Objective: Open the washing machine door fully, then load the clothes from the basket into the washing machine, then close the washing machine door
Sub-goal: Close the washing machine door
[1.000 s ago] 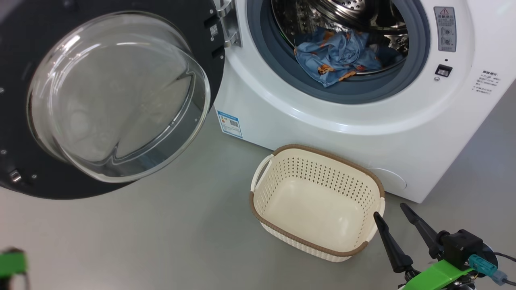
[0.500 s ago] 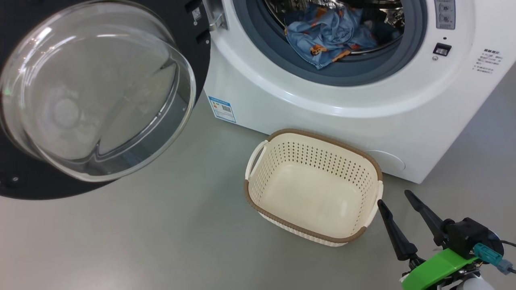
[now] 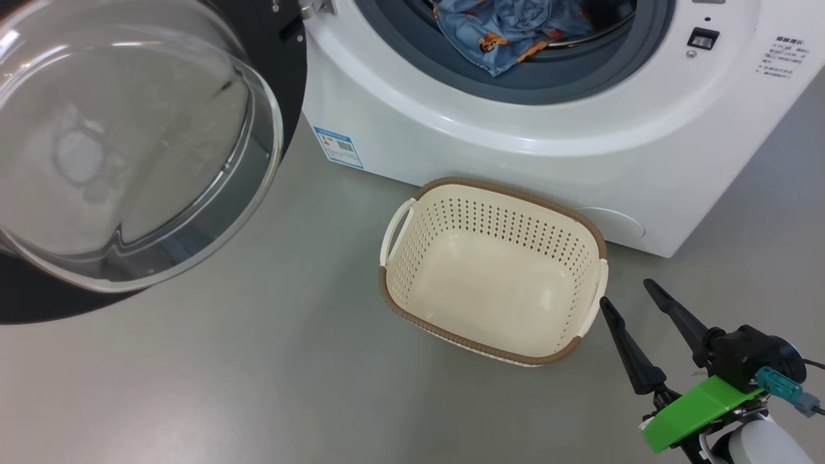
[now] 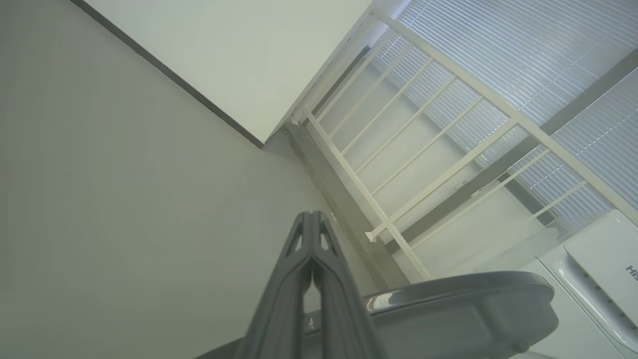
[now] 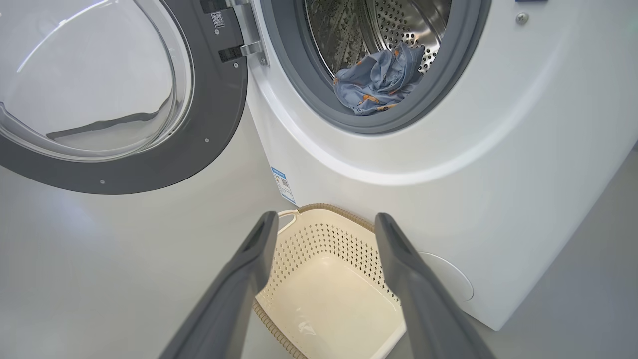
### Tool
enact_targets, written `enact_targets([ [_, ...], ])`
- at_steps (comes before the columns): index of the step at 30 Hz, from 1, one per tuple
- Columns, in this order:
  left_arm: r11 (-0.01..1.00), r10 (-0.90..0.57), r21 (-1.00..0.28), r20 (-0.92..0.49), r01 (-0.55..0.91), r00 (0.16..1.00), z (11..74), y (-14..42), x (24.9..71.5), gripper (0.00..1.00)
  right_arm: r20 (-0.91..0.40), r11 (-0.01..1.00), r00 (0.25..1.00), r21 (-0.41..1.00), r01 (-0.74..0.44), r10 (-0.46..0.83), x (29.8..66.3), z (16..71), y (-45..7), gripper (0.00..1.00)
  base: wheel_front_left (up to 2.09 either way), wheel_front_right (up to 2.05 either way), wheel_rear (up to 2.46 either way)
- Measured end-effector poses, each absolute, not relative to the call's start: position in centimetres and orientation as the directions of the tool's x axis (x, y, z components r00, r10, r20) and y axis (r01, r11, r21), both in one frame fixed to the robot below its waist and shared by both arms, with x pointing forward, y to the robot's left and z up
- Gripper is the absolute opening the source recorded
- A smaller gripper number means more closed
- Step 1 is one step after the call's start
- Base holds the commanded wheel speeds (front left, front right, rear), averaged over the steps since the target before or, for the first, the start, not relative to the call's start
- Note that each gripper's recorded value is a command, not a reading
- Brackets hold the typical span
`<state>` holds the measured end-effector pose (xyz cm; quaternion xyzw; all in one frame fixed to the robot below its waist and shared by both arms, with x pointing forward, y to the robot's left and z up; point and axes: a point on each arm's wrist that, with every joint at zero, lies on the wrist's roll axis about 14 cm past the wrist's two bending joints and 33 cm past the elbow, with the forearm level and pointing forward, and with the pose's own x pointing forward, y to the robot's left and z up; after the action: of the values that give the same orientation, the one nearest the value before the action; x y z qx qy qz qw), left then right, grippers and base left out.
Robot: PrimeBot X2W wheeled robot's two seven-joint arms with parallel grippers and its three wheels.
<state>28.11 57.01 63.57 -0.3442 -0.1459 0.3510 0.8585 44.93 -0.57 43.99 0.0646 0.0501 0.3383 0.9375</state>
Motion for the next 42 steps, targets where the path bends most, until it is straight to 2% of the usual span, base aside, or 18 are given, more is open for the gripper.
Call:
enact_targets([
  [4, 0.498, 0.644, -0.700, -0.096, -0.512, 0.759, 61.9, 56.4, 29.5, 0.00, -0.063, 0.762, 0.763, 0.157, -0.629, 0.643, 45.1, 43.4, -0.7, 1.00, 0.00, 0.00, 0.00],
  [10, 0.471, 0.584, -0.697, -0.214, -0.541, 0.783, 59.6, 55.7, 30.7, 0.00, -0.069, 0.757, 0.758, 0.153, -0.635, 0.649, 45.6, 42.9, -0.7, 1.00, 0.00, 0.00, 0.00],
  [42, 0.462, 0.432, -0.721, -0.325, -0.516, 0.841, 58.3, 53.9, 32.4, 0.00, -0.068, 0.757, 0.757, 0.151, -0.636, 0.650, 46.4, 42.4, -0.7, 1.00, 0.00, 0.00, 0.00],
])
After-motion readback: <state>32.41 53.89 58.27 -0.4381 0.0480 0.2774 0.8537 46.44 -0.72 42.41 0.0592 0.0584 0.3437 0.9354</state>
